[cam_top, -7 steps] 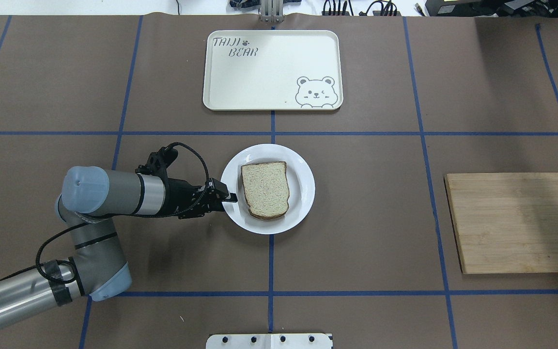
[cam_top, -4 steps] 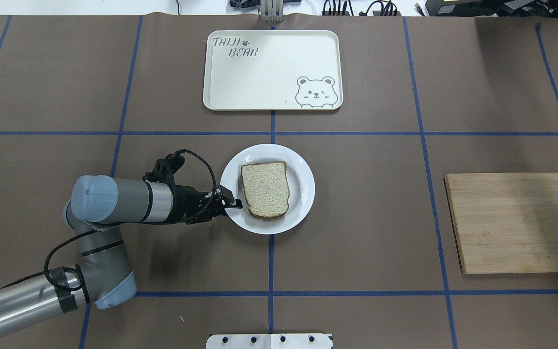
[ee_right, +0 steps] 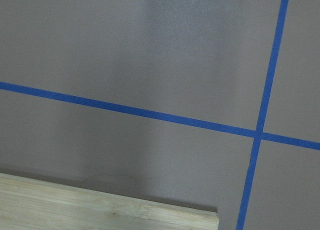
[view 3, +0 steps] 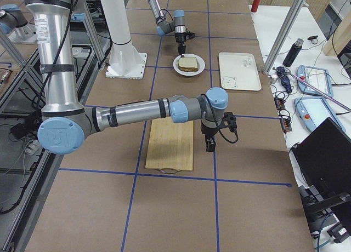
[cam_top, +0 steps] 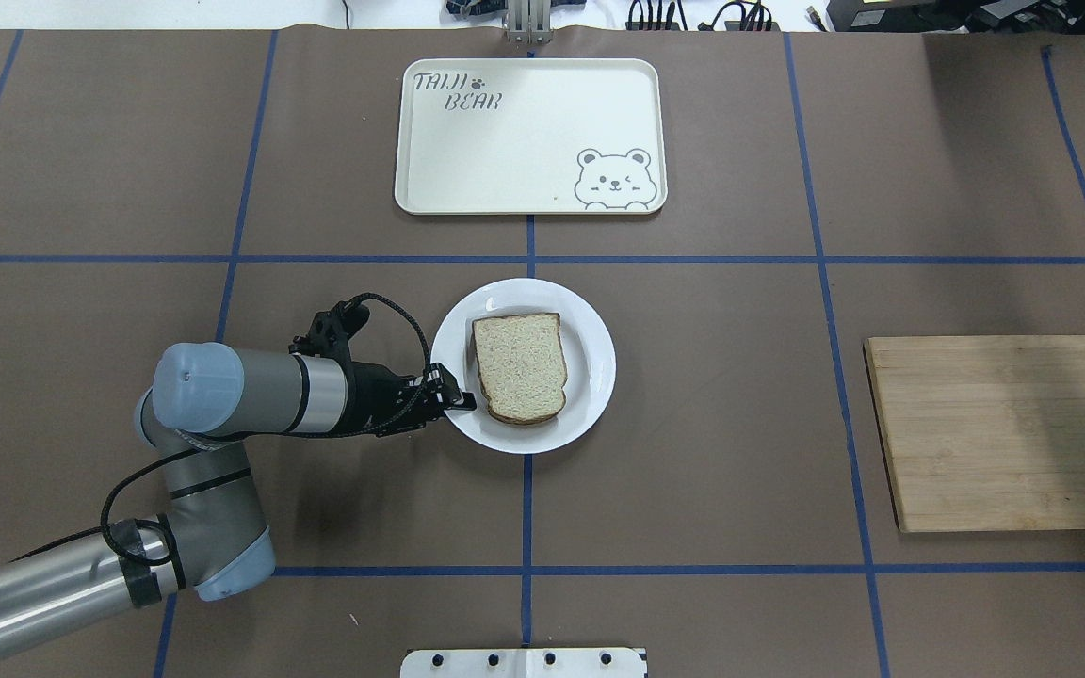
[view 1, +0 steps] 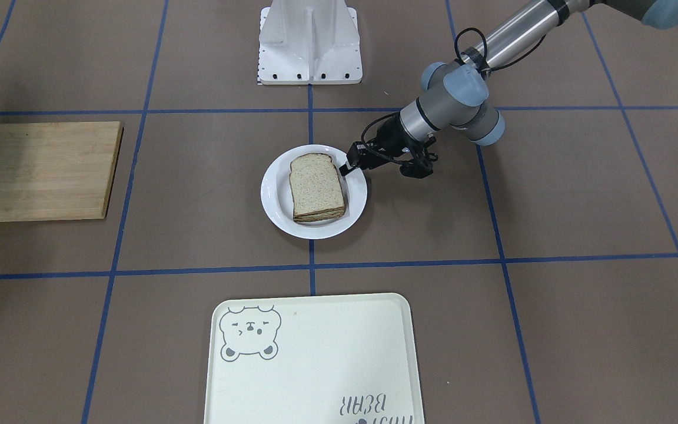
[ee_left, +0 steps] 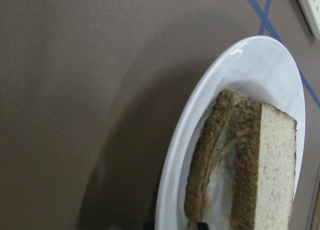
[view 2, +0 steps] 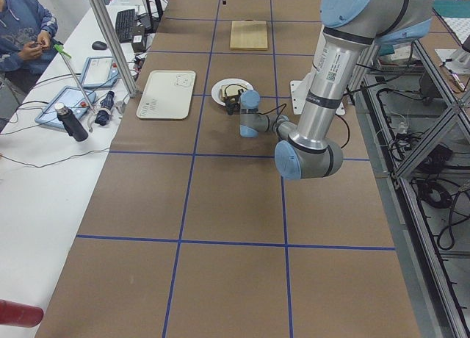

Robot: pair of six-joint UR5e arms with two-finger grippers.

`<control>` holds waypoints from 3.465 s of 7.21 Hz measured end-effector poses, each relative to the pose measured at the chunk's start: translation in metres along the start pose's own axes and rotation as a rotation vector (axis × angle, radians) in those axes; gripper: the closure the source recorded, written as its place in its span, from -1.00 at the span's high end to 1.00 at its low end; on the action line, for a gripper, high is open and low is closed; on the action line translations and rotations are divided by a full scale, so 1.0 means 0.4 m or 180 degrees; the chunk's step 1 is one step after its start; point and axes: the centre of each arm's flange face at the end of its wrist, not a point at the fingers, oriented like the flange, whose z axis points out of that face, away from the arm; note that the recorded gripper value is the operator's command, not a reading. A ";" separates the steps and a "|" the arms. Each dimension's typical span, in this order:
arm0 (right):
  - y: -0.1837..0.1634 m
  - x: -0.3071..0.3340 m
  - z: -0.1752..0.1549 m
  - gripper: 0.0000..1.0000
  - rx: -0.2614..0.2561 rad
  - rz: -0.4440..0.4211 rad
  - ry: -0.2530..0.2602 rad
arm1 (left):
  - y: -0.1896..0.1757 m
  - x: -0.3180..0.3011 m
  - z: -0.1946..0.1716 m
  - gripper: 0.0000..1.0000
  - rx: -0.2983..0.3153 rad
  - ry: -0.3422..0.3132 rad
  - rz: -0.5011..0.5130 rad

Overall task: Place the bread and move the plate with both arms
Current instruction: 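Lift the plate with the left gripper and carry it onto the bear tray, then lower the plate onto the tray and open the left gripper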

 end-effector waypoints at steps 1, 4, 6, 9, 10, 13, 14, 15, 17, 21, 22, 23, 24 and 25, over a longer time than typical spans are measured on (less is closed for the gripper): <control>-0.003 -0.002 -0.002 1.00 0.0002 -0.0001 0.0000 | 0.003 0.006 -0.003 -1.00 -0.0008 0.0023 0.0007; -0.012 -0.007 -0.006 1.00 -0.0002 0.0002 -0.0001 | -0.001 0.055 -0.017 -1.00 0.0044 0.0245 -0.0137; -0.013 -0.010 -0.008 1.00 0.0001 -0.0001 -0.0007 | -0.021 0.124 -0.015 -1.00 0.0241 0.0457 -0.0444; -0.005 -0.021 -0.021 1.00 0.0030 -0.0022 -0.0021 | -0.059 0.242 0.024 -1.00 0.0691 0.0844 -0.0924; -0.006 -0.026 -0.026 1.00 0.0043 -0.0028 -0.0024 | -0.077 0.276 0.058 -1.00 0.0861 0.0942 -0.1056; 0.001 -0.039 -0.043 1.00 0.0086 -0.0059 -0.0025 | -0.168 0.328 0.138 -1.00 0.1416 0.1181 -0.1501; 0.001 -0.040 -0.046 1.00 0.0093 -0.0063 -0.0025 | -0.219 0.331 0.168 -1.00 0.1636 0.1214 -0.1624; 0.001 -0.042 -0.047 1.00 0.0097 -0.0063 -0.0026 | -0.270 0.331 0.194 -1.00 0.1851 0.1259 -0.1776; -0.005 -0.048 -0.051 1.00 0.0107 -0.0065 -0.0029 | -0.342 0.328 0.231 -1.00 0.2093 0.1231 -0.1900; -0.008 -0.049 -0.051 1.00 0.0106 -0.0054 -0.0032 | -0.373 0.322 0.287 -1.00 0.2152 0.1059 -0.1931; -0.010 -0.049 -0.049 1.00 0.0104 -0.0054 -0.0032 | -0.375 0.316 0.292 -1.00 0.2151 0.1029 -0.1933; -0.012 -0.050 -0.048 1.00 0.0101 -0.0056 -0.0033 | -0.376 0.313 0.294 -1.00 0.2143 0.1013 -0.1935; -0.013 -0.051 -0.048 1.00 0.0101 -0.0058 -0.0033 | -0.375 0.314 0.296 -0.61 0.2132 0.1008 -0.1937; -0.014 -0.051 -0.048 1.00 0.0101 -0.0059 -0.0034 | -0.373 0.315 0.296 -0.15 0.2117 0.1005 -0.1939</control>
